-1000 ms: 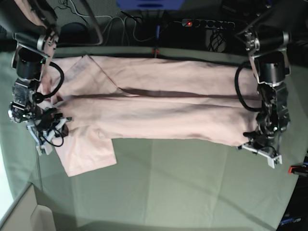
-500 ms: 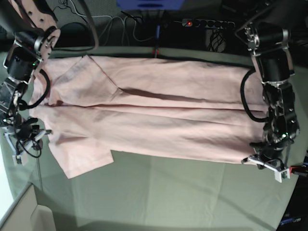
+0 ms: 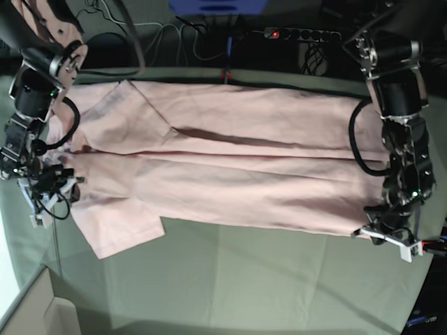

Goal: Layout the t-shirt on the table in an organized manner, then fold the t-shirt properly
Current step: 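Regrasp the shirt's opposite long edge with both grippers, then lift the grasped edge and fold it over the body with both grippers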

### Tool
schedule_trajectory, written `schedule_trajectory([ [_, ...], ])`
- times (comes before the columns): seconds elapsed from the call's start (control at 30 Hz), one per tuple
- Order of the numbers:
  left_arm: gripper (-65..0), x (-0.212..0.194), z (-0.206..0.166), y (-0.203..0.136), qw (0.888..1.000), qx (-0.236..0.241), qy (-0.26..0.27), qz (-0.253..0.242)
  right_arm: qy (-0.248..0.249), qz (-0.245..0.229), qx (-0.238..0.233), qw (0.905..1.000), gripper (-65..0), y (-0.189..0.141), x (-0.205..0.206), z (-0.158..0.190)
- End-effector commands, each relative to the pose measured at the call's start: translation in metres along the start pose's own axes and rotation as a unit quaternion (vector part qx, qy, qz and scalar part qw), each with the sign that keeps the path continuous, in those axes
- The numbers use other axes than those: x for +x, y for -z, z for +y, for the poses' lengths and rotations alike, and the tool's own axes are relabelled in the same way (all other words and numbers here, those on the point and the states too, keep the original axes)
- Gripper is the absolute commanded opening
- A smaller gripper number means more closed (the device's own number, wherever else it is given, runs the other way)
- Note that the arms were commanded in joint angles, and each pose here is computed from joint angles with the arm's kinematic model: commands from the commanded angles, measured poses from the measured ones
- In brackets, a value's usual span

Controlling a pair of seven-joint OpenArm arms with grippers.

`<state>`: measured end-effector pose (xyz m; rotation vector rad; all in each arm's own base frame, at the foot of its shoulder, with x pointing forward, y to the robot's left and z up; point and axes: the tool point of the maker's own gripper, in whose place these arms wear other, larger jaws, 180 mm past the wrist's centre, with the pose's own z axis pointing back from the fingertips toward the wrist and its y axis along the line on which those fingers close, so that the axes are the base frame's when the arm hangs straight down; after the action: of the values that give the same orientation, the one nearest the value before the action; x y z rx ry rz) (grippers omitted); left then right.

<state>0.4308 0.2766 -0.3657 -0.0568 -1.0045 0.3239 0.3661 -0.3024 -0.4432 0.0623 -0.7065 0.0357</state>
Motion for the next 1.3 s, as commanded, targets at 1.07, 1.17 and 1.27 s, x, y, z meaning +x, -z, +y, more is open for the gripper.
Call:
schedule_trajectory([
  [1.07,-64.9,0.015,0.03,-0.011,0.999,0.027,-0.028,-0.032,0.029,-0.019,0.033,0.9988,-65.0,0.014,0.012,0.027],
  [1.17,-64.9,0.023,0.031,-0.011,0.998,0.028,-0.032,-0.04,0.02,-0.047,0.021,0.9985,-65.0,0.007,0.039,0.017],
  [1.27,-64.9,0.037,0.026,-0.009,0.998,0.023,-0.034,-0.052,0.011,-0.076,0.012,0.997,-65.0,0.0,0.069,0.013],
])
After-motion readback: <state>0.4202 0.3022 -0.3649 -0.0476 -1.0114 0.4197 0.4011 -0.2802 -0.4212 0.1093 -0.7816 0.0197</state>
